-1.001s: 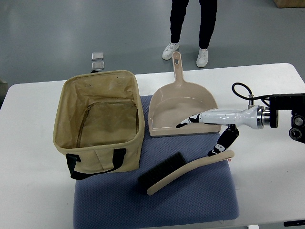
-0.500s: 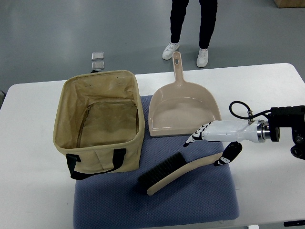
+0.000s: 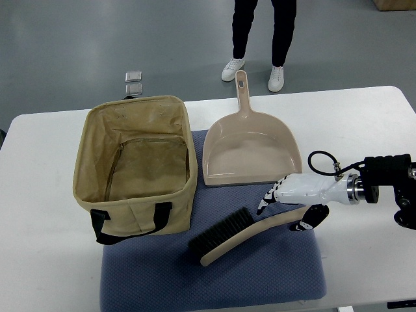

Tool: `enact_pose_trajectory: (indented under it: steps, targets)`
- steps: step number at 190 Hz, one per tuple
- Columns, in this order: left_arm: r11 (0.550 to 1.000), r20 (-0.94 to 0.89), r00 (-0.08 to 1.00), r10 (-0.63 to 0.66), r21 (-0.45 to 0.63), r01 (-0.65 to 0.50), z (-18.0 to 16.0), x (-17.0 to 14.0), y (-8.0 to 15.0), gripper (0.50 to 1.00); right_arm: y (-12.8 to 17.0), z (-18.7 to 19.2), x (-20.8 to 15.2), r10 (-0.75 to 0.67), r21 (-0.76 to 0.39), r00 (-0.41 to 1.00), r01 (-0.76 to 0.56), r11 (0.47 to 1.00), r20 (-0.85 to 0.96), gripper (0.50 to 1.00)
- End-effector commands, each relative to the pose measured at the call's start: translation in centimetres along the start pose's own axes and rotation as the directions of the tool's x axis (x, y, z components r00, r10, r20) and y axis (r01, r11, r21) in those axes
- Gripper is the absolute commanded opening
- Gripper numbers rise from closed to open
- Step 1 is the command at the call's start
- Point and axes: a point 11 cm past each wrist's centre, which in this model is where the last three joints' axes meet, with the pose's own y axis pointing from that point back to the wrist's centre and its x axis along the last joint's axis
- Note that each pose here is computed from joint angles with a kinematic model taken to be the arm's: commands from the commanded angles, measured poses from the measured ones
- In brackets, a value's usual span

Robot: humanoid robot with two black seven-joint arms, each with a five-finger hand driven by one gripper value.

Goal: Put pink broom in yellow bag with right hand
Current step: 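Close the right hand around the brush handle near its end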

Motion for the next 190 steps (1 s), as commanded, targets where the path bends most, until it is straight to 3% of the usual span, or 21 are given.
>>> enact_pose_trajectory:
  steps: [1,117,142,159,190]
  targets:
    - [1.0,0.0,1.0,-0.001,-0.001,0.001,0.0,0.0,0.0,1.0,0.0,0.1,-0.1,-0.003,-0.012,1.0,0.003,1.0,-0.012,0.762]
    - [1.0,0.0,1.0,0.0,-0.001,0.0,0.0,0.0,0.0,1.0,-0.2,0.5,-1.0,-0.031,-0.034,0.999,0.03,0.999,-0.04,0.682]
    - [1.0,0.0,1.0,0.0,-0.001,0.0,0.0,0.0,0.0,1.0,-0.4,0.6,-1.0,-0.019,-0.034,0.999,0.017,0.999,-0.043,0.613]
    - [1.0,0.0,1.0,0.0,0.001,0.0,0.0,0.0,0.0,1.0,-0.3,0.8,-0.5,0.011,-0.044,0.998,-0.013,0.999,-0.057,0.501]
    - [1.0,0.0,1.0,0.0,-0.001,0.0,0.0,0.0,0.0,1.0,0.1,1.2,0.4,0.058,-0.056,0.995,-0.062,0.997,-0.077,0.5]
